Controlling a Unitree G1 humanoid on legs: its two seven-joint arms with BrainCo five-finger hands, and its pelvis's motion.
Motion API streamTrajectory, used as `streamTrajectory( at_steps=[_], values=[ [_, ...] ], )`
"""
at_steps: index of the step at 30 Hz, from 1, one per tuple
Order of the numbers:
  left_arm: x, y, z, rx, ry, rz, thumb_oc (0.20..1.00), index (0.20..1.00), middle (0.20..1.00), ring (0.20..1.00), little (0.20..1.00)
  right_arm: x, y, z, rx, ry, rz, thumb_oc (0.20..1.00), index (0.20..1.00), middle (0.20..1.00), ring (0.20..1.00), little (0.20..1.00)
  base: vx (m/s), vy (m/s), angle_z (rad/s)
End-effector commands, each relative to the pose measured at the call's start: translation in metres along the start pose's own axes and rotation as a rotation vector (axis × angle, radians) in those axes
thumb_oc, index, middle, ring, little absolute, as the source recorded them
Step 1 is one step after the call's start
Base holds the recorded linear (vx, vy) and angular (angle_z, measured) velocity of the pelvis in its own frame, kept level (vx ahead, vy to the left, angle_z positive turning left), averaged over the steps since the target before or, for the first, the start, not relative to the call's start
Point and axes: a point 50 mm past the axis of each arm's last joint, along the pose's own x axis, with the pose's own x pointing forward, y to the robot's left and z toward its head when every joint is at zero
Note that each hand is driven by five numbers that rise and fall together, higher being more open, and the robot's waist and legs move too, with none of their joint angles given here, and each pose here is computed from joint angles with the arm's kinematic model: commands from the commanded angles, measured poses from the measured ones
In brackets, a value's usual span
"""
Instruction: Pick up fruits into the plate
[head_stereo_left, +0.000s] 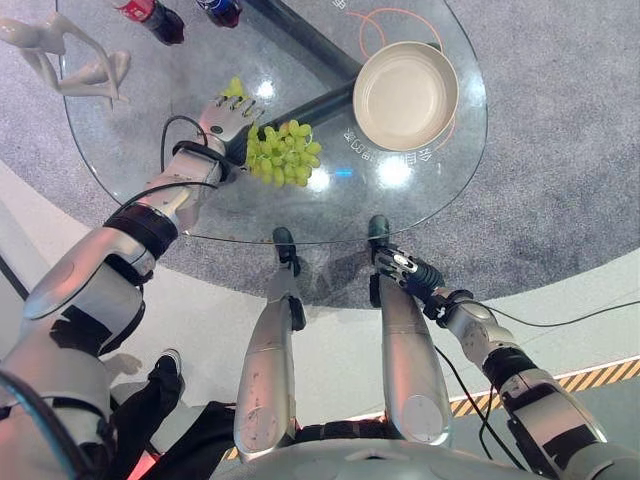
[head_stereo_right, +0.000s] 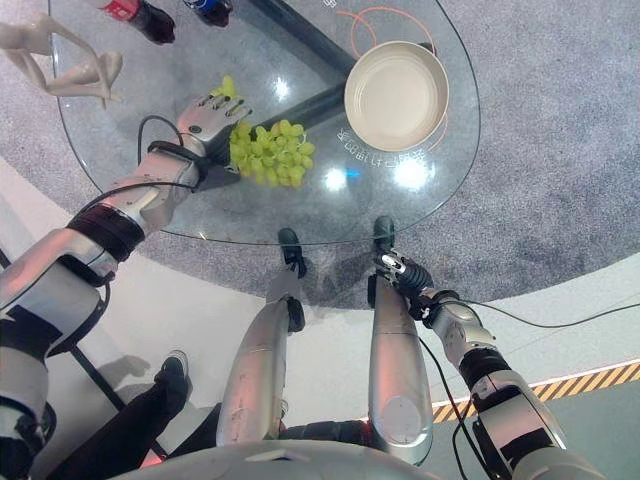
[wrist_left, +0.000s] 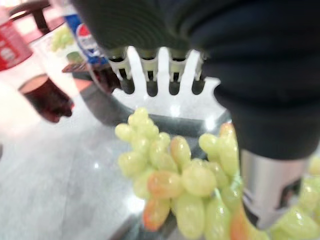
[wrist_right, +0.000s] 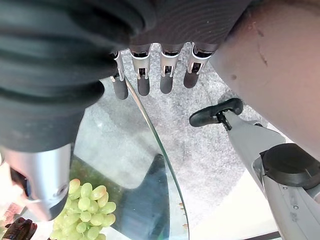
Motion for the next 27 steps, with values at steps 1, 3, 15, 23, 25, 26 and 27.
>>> streamTrajectory(
  at_steps=[1,3,15,23,25,26,27],
  values=[
    [0.003,0.009,-0.019,0.062,0.069,-0.003,1.0,1.0,1.0,1.0,1.0,-0.007,0.006,-0.034,0.085,0.07,0.02,1.0,1.0,1.0,1.0,1.0,0.0,0.0,0.0],
    [0.004,0.007,-0.015,0.062,0.069,-0.023,1.0,1.0,1.0,1.0,1.0,-0.005,0.01,-0.031,0.097,0.055,0.034,1.0,1.0,1.0,1.0,1.0,0.0,-0.001,-0.02],
    [0.006,-0.005,-0.011,0.098,0.116,-0.139,1.0,1.0,1.0,1.0,1.0,-0.002,0.023,-0.028,0.135,0.008,0.097,1.0,1.0,1.0,1.0,1.0,0.0,0.007,-0.04],
    [-0.001,-0.017,-0.022,0.122,0.129,-0.239,1.0,1.0,1.0,1.0,1.0,-0.006,0.02,-0.028,0.146,0.003,0.102,1.0,1.0,1.0,1.0,1.0,0.0,0.01,-0.02],
    [-0.002,-0.017,-0.026,0.122,0.145,-0.247,1.0,1.0,1.0,1.0,1.0,-0.007,0.019,-0.028,0.149,0.0,0.104,1.0,1.0,1.0,1.0,1.0,0.0,0.0,0.0],
    [-0.003,-0.018,-0.028,0.121,0.155,-0.252,1.0,1.0,1.0,1.0,1.0,-0.007,0.019,-0.027,0.151,-0.005,0.105,1.0,1.0,1.0,1.0,1.0,0.0,0.0,0.0],
    [-0.004,-0.02,-0.03,0.121,0.16,-0.262,1.0,1.0,1.0,1.0,1.0,-0.007,0.02,-0.027,0.156,-0.008,0.105,1.0,1.0,1.0,1.0,1.0,0.0,0.0,0.0]
  ],
)
